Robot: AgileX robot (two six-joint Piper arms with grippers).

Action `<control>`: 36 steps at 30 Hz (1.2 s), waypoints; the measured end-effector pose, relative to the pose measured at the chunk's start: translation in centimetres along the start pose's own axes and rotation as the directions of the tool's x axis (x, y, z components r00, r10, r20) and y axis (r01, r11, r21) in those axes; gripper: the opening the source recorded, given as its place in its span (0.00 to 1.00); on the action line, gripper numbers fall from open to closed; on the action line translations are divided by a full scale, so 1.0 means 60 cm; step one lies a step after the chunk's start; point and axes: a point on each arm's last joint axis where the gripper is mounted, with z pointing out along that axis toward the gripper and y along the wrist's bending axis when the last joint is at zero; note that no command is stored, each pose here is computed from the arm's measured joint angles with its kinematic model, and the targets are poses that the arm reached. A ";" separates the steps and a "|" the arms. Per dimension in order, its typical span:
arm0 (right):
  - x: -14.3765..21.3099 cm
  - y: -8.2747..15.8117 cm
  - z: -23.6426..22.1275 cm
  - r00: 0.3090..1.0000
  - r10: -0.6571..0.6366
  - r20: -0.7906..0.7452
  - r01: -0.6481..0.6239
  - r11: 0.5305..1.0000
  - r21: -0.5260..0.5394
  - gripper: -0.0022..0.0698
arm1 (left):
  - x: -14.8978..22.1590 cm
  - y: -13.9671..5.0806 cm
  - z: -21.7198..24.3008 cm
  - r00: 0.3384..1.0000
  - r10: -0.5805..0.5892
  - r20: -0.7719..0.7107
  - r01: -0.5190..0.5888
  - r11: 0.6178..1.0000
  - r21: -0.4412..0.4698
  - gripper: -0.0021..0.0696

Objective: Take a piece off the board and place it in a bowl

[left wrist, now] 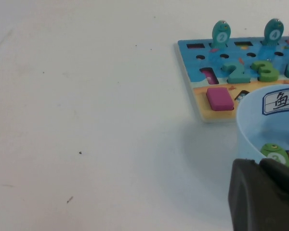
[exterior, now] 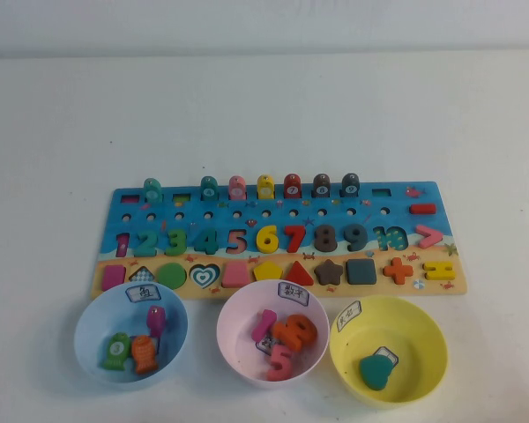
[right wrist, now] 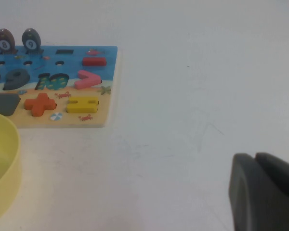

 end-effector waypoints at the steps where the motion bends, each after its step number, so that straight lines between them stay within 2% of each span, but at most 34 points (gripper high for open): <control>1: 0.000 0.000 0.000 1.000 0.000 0.000 0.000 1.000 0.000 0.01 | 0.000 0.000 0.000 1.000 0.002 0.002 -0.002 1.000 -0.001 0.02; 5: 0.000 0.000 0.000 1.000 0.000 0.000 0.000 1.000 0.000 0.01 | -0.008 0.000 0.000 0.999 -0.009 0.052 0.009 1.000 -0.001 0.02; 8: 0.000 0.000 0.000 1.000 0.000 0.000 0.000 1.000 0.000 0.01 | -0.024 -0.002 -0.002 0.979 -0.137 0.154 0.134 0.990 0.034 0.02; 9: 0.000 0.000 0.000 1.000 0.000 0.000 0.000 1.000 0.000 0.01 | -0.031 -0.003 -0.003 0.948 -0.254 0.192 0.246 0.967 0.069 0.02; 12: 0.000 0.000 0.000 1.000 0.000 0.000 0.000 1.000 0.000 0.01 | -0.048 0.001 -0.008 0.833 -0.478 0.278 0.455 0.879 0.145 0.02; 15: 0.000 0.000 0.000 1.000 0.000 0.000 0.000 1.000 0.000 0.01 | -0.056 0.005 -0.011 0.775 -0.541 0.326 0.514 0.841 0.171 0.02; 22: 0.000 0.000 0.000 1.000 0.000 0.000 0.000 1.000 0.000 0.01 | -0.060 0.008 -0.012 0.760 -0.543 0.358 0.517 0.838 0.173 0.02; 26: 0.000 0.000 0.000 1.000 0.000 0.000 0.000 1.000 0.000 0.01 | -0.072 -0.002 -0.019 0.795 -0.530 0.296 0.494 0.848 0.191 0.02; 29: 0.000 0.000 0.000 1.000 0.000 0.000 0.000 1.000 0.000 0.01 | -0.123 -0.016 -0.035 0.860 -0.456 0.230 0.416 0.887 0.202 0.02; 32: 0.000 0.000 0.000 1.000 0.000 0.000 0.000 1.000 0.000 0.01 | -0.176 -0.025 -0.034 0.930 -0.346 0.122 0.323 0.931 0.172 0.02; 36: 0.000 0.000 0.000 1.000 0.000 0.000 0.000 1.000 0.000 0.01 | -0.246 -0.030 -0.003 0.974 -0.215 -0.067 0.222 0.967 0.128 0.02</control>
